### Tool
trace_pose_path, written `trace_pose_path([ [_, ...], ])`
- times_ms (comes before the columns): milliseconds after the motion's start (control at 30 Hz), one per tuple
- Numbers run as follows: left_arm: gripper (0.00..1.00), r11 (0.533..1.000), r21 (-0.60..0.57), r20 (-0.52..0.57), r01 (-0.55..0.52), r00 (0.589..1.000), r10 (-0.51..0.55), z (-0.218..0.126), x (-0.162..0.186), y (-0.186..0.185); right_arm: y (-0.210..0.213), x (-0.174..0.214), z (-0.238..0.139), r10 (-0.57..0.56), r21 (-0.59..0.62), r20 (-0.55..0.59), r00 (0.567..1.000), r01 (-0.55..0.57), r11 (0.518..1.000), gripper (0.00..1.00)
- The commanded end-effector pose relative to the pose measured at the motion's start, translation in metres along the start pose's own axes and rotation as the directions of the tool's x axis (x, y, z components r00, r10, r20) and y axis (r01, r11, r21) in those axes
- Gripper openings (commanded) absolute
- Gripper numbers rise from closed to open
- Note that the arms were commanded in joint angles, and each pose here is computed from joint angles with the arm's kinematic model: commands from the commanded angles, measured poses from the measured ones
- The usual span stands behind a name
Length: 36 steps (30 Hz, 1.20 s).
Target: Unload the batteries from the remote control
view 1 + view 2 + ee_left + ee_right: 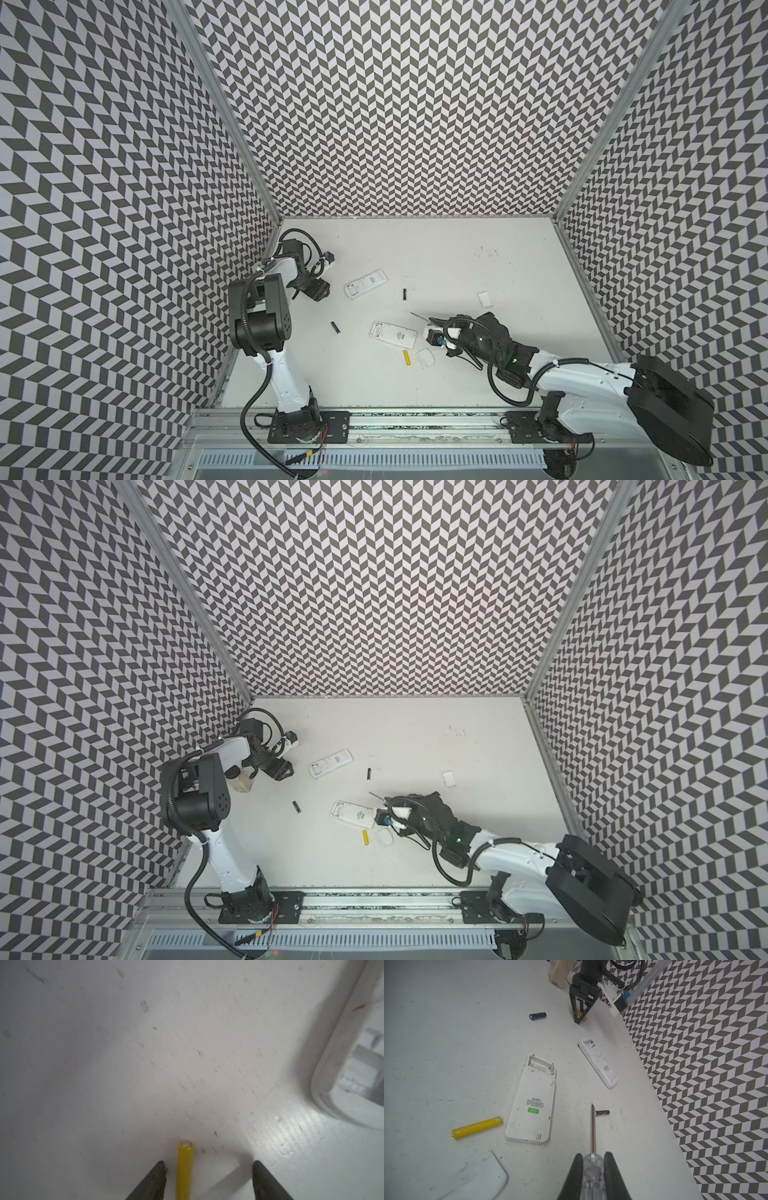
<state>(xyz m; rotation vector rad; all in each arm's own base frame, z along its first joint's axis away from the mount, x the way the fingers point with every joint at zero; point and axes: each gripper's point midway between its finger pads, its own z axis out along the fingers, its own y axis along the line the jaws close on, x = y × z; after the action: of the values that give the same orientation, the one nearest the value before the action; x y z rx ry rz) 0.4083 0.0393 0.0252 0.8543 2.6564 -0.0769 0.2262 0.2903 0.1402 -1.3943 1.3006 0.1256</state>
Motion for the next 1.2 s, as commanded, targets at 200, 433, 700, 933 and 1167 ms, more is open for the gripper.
trace_pose_path([
  [200, 0.65, 0.999, 0.024, -0.075, 0.035, 0.997, -0.033, 0.005, 0.016, -0.005, -0.015, -0.003, -0.003, 0.021, 0.061, 0.011, 1.0, -0.022, 0.998, 0.0],
  [433, 0.67, 0.999, 0.02, -0.057, 0.024, 0.998, -0.023, 0.004, 0.007, -0.005, -0.024, 0.002, -0.002, 0.093, 0.098, -0.002, 0.996, -0.093, 0.991, 0.0],
  [700, 0.84, 0.98, -0.195, 0.121, -0.048, 0.99, 0.073, -0.032, -0.069, 0.014, -0.071, 0.028, 0.0, 0.402, 0.3, -0.043, 0.915, -0.372, 0.878, 0.01],
  [933, 0.89, 0.959, -0.28, 0.423, 0.027, 0.901, 0.098, -0.101, -0.162, 0.002, -0.099, 0.072, 0.009, 0.624, 0.469, -0.112, 0.774, -0.512, 0.72, 0.01],
  [1167, 1.0, 0.98, -0.152, 0.599, 0.126, 0.801, -0.011, -0.129, -0.191, -0.039, -0.107, 0.104, 0.019, 0.765, 0.511, -0.142, 0.628, -0.615, 0.6, 0.0],
])
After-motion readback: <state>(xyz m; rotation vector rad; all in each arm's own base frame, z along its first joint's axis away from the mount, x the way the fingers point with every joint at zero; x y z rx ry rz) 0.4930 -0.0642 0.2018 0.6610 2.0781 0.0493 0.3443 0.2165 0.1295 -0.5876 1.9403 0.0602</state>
